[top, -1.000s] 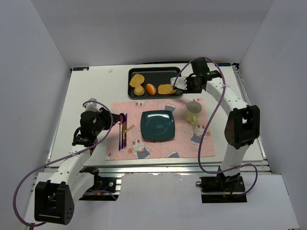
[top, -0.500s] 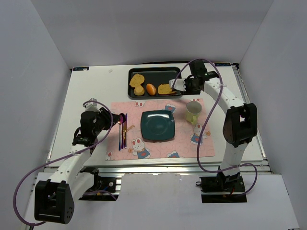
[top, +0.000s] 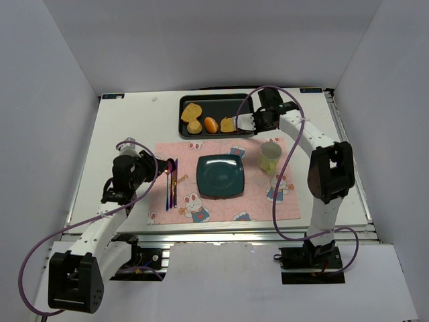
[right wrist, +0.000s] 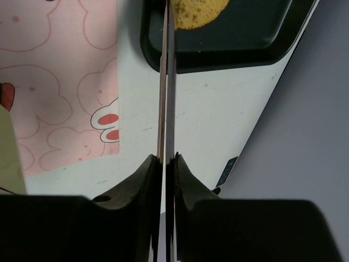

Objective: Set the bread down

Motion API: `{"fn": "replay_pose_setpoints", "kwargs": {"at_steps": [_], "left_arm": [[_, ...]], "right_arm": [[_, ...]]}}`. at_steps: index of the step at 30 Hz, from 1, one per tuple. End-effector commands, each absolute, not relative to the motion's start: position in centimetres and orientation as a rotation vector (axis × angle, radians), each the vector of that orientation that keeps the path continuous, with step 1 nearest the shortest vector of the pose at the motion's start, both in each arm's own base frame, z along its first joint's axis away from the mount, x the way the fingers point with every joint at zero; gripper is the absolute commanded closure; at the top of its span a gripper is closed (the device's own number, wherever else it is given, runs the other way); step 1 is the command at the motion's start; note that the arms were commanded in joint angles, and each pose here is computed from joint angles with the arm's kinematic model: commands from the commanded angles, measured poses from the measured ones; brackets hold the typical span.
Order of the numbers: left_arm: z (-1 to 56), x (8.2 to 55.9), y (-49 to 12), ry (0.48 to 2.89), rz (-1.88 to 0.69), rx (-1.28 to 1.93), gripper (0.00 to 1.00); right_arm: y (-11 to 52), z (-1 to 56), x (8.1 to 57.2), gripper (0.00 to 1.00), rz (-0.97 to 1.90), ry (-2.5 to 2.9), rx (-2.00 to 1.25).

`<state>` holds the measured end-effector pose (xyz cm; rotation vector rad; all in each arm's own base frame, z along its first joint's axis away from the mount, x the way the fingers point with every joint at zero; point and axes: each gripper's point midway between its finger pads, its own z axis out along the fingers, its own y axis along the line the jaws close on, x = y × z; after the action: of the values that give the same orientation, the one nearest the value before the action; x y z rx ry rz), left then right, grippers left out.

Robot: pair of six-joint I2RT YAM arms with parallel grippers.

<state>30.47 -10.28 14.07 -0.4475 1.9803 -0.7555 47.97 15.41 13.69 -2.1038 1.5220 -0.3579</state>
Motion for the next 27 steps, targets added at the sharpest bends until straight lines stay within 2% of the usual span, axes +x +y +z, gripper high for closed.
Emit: {"fn": "replay_pose_setpoints", "kwargs": {"at_steps": [1, 4, 7, 9, 13, 14, 16, 17, 21, 24, 27], "left_arm": [[15.5, 31.0, -10.4, 1.942, -0.756, -0.42, 0.6], [15.6, 31.0, -10.4, 1.939, -0.757, -0.421, 0.6], [15.8, 31.1, -10.4, 1.935, -0.758, -0.419, 0.6], [16.1, 31.2, -10.4, 1.929, -0.758, -0.418, 0.6], [16.0, 31.2, -10.4, 1.927, -0.757, -0.416, 0.6], [16.0, 31.2, -10.4, 1.928, -0.76, -0.414, 0.6], [16.0, 31.2, -10.4, 1.928, -0.758, -0.413, 0.6], [15.9, 31.2, -10.5, 1.93, -0.76, -0.412, 0.6], [16.0, 31.2, -10.5, 1.932, -0.761, -0.411, 0.6], [16.1, 31.2, -10.5, 1.927, -0.764, -0.411, 0.6], [16.1, 31.1, -10.5, 1.931, -0.764, -0.41, 0.6]], "right_arm": [[15.8, 13.9, 48.8, 0.85, -0.405, 1.491, -2.097], [16.2, 16.1, 49.2, 0.95, -0.408, 1.493, -1.997], [17.1, 19.5, 49.0, 1.0, -0.361, 1.497, -1.847], [17.5, 21.6, 48.4, 1.0, -0.299, 1.539, -1.753], [18.3, 24.0, 44.2, 1.0, -0.162, 1.538, -1.707], [18.1, 21.9, 42.3, 1.0, -0.113, 1.573, -1.754], [18.8, 22.1, 38.8, 0.99, -0.034, 1.518, -1.802], [18.5, 19.3, 36.4, 0.99, 0.024, 1.557, -1.864], [18.9, 17.1, 30.4, 0.96, 0.097, 1.546, -1.927], [19.4, 15.3, 27.8, 0.94, 0.15, 1.577, -1.95], [19.3, 14.7, 27.2, 0.9, 0.164, 1.61, -1.932]]}}
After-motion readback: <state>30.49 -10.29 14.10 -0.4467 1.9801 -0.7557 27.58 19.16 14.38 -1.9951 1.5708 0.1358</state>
